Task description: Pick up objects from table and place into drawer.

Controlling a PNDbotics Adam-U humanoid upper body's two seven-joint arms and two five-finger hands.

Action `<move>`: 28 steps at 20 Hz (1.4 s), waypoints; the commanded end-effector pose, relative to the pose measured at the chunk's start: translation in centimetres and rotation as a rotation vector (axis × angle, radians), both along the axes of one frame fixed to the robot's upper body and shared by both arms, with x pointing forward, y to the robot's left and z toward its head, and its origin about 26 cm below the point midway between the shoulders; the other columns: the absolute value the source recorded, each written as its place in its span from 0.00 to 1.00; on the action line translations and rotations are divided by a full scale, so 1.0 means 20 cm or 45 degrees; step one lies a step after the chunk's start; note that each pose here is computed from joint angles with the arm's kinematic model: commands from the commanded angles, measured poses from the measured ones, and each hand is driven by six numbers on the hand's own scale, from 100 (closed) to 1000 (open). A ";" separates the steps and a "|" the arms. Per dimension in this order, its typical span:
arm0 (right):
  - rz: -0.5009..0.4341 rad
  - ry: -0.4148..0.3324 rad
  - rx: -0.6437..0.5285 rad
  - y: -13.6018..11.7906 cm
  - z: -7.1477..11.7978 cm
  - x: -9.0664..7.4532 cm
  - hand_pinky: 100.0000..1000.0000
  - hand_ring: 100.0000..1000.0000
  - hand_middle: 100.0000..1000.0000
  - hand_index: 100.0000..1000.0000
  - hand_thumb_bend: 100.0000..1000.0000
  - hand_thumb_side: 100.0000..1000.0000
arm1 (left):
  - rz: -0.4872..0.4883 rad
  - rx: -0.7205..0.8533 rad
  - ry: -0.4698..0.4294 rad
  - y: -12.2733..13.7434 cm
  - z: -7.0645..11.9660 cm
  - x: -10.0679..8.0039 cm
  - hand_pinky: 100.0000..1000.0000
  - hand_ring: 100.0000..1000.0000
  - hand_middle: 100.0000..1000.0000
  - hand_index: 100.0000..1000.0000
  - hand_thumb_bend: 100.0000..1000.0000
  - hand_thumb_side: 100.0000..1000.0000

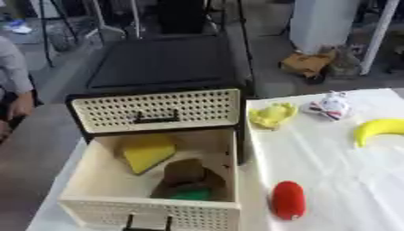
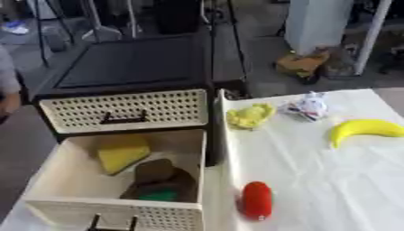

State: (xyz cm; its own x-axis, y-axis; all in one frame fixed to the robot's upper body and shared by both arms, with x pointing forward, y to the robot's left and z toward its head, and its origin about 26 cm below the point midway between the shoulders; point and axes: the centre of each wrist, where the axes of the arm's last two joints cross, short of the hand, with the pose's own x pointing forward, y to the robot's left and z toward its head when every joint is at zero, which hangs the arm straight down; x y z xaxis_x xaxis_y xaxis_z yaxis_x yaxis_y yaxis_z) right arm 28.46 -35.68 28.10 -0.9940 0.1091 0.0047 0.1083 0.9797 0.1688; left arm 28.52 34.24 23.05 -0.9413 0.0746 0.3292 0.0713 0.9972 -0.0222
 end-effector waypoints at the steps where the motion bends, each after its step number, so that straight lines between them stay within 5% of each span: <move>1: -0.013 -0.088 -0.044 -0.01 0.09 -0.03 0.60 0.76 0.68 0.83 0.00 1.00 | -0.017 -0.077 -0.085 0.05 0.04 -0.03 0.00 0.00 0.00 1.00 0.00 0.58; 12: -0.102 -0.060 -0.133 0.00 0.17 -0.04 0.63 0.79 0.69 0.84 0.00 1.00 | -0.086 -0.125 -0.091 0.06 -0.04 -0.04 0.00 0.00 0.00 1.00 0.00 0.58; 14: -0.147 -0.032 -0.193 0.00 0.20 -0.04 0.64 0.81 0.71 0.86 0.10 1.00 | -0.090 -0.121 -0.079 0.05 -0.05 -0.04 0.00 0.00 0.00 1.00 0.00 0.58; 20: -0.388 0.099 -0.609 0.03 0.36 -0.07 0.70 0.87 0.76 0.90 0.49 1.00 | -0.093 -0.110 -0.049 0.05 -0.06 -0.04 0.00 0.00 0.00 1.00 0.00 0.58; 22: -0.484 0.136 -0.774 0.04 0.40 -0.08 0.71 0.88 0.76 0.91 0.48 1.00 | -0.095 -0.111 -0.037 0.05 -0.07 -0.04 0.00 0.00 0.00 1.00 0.00 0.57; 28: -0.692 0.308 -1.305 0.06 0.46 -0.07 0.73 0.90 0.80 0.94 0.70 1.00 | -0.097 -0.108 -0.020 0.04 -0.08 -0.04 0.00 0.00 0.00 1.00 0.00 0.58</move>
